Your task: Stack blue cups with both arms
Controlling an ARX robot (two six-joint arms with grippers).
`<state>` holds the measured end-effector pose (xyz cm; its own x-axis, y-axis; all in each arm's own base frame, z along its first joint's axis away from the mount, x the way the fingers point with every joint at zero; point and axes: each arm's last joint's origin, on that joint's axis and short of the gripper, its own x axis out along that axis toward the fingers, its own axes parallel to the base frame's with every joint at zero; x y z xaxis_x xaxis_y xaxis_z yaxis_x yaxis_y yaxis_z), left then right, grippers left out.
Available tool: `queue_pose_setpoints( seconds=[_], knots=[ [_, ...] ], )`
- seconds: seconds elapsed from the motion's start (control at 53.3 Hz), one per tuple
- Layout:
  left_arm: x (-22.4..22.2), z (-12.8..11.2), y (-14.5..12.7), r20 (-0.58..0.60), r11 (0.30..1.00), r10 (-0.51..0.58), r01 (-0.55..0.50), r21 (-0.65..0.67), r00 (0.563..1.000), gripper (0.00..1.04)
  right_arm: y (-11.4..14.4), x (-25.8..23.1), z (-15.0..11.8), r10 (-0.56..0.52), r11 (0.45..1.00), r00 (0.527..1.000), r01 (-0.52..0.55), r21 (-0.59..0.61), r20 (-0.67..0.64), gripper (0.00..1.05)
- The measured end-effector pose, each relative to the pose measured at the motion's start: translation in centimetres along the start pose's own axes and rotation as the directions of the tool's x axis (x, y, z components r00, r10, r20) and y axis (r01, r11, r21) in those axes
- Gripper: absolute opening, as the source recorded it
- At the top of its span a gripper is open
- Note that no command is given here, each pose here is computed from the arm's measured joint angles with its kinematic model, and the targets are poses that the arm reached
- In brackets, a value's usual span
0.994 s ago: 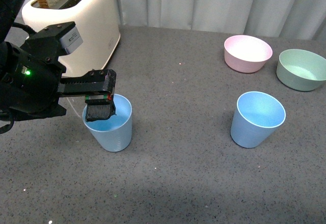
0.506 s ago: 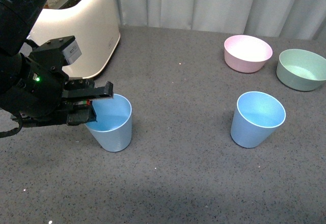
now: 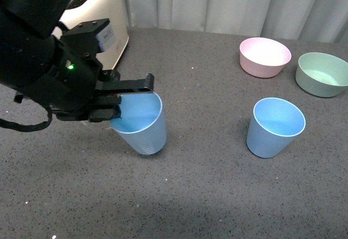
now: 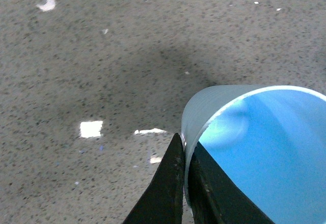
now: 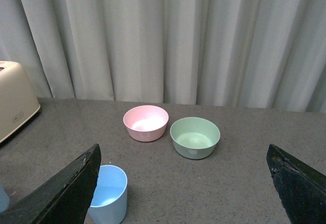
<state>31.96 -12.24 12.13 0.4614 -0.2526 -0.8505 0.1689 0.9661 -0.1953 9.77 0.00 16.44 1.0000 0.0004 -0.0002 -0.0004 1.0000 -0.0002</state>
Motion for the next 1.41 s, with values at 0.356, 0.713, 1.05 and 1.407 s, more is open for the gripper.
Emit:
queue_pose_setpoints(
  seconds=[0.356, 0.713, 1.05, 1.407],
  knots=[
    [2.2, 0.5, -4.3, -0.013, 0.995, 0.015, -0.014, 0.102, 1.0, 0.04, 0.0, 0.0, 0.0, 0.0, 1.0, 1.0, 0.0, 0.0, 0.0, 0.95],
    [2.7, 1.1, -5.1, -0.016, 0.994, 0.026, -0.024, 0.106, 1.0, 0.04, 0.0, 0.0, 0.0, 0.0, 1.0, 1.0, 0.0, 0.0, 0.0, 0.95],
    [3.5, 0.8, -5.9, -0.061, 0.995, 0.014, -0.008, 0.096, 0.998, 0.04, 0.0, 0.0, 0.0, 0.0, 1.0, 1.0, 0.0, 0.0, 0.0, 0.95],
    [3.0, 1.2, -6.0, -0.046, 0.998, 0.0, 0.003, 0.062, 0.999, 0.47, 0.0, 0.0, 0.0, 0.0, 1.0, 1.0, 0.0, 0.0, 0.0, 0.95]
  ],
)
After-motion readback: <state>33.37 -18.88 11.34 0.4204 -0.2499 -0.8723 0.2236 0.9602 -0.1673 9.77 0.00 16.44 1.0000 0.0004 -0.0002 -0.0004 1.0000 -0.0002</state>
